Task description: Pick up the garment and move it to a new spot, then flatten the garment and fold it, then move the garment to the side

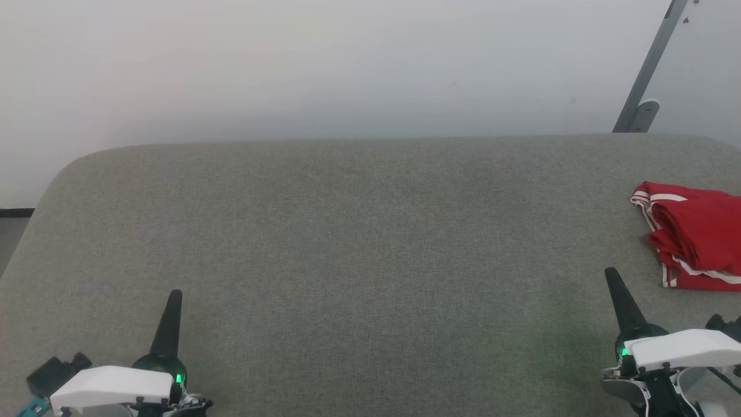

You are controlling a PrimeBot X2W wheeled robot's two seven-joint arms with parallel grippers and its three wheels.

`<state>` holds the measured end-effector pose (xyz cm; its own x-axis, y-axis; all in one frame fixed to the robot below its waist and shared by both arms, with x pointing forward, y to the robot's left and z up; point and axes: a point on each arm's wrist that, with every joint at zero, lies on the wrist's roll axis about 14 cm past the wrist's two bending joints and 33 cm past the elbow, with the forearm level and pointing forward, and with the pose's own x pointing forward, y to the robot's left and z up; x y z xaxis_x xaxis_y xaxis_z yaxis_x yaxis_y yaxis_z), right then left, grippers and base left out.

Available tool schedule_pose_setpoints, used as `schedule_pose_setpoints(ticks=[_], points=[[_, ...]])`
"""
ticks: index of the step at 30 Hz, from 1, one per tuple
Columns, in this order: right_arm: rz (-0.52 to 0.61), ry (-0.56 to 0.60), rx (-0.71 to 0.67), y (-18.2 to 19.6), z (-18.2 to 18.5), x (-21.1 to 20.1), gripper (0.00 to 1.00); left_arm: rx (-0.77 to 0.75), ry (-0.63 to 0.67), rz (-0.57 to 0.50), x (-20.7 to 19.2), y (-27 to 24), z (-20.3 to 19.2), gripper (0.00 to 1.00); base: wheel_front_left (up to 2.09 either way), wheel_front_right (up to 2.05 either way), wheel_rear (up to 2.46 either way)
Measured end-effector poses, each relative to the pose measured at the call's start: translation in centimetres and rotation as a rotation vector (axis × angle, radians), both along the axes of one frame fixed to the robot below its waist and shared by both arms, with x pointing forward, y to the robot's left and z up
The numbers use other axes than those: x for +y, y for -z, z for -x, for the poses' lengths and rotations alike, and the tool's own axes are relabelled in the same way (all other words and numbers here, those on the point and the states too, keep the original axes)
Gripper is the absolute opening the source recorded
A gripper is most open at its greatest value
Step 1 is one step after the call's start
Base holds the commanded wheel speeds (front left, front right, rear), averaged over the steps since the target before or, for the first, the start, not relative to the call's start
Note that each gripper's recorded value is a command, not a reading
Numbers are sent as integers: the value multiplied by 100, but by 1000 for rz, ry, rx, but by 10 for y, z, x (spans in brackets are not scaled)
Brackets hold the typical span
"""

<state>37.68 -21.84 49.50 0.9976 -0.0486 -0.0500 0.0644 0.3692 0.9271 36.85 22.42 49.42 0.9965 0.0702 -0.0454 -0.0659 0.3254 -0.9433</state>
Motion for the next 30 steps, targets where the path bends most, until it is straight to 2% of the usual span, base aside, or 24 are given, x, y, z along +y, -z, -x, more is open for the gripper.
schedule_pose_setpoints(ticks=[30], points=[[-246,-20,-24,-4,-6,11,0,-23,36,217,-16,-4,-11,0,0,0,0]])
